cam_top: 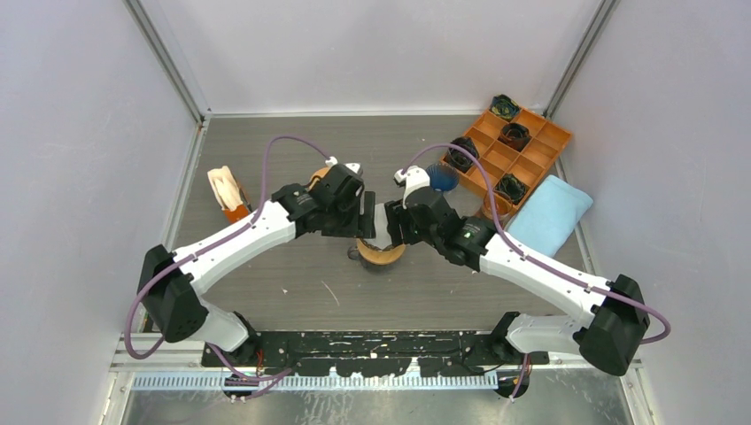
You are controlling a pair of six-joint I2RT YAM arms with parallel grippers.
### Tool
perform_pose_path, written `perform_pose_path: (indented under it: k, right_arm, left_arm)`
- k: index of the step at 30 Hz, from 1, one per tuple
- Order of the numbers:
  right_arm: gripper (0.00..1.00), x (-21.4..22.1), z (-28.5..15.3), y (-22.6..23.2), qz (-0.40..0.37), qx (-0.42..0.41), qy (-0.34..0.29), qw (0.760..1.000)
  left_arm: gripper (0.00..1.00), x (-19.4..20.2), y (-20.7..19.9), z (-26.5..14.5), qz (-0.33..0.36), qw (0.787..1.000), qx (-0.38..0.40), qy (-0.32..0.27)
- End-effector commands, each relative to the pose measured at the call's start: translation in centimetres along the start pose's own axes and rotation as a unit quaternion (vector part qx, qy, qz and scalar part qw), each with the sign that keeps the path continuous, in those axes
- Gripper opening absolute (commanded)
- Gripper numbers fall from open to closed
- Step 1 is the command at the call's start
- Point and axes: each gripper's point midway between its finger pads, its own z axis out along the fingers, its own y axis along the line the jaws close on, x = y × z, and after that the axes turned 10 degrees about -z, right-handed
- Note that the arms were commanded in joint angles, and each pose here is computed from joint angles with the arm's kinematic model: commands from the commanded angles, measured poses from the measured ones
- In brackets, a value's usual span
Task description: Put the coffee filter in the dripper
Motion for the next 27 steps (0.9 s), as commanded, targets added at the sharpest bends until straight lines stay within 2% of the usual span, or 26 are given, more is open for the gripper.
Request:
perform_pose_path:
  k: [1,19,27]
  right_arm:
    - [0.65,-2.9,-1.3,0.5,0.016,-0.018,-0.031,0.999]
    - [0.70,0.1,0.7,0.9,-0.005,-0.028,0.022,0.999]
    - [0.74,-1.6,0.0,0.8,-0.005,-0.030,0.005,1.000]
  left_arm:
    - [0.74,-1.5,-1.3,-1.8,-0.014,0.998,0.045,-0.030]
    - [0.74,-0.5,0.1,1.1,-0.020,1.000,0.020,0.002]
    - [0.75,-0.9,-0.3,0.6,-0.021,0.999,0.029,-0.004]
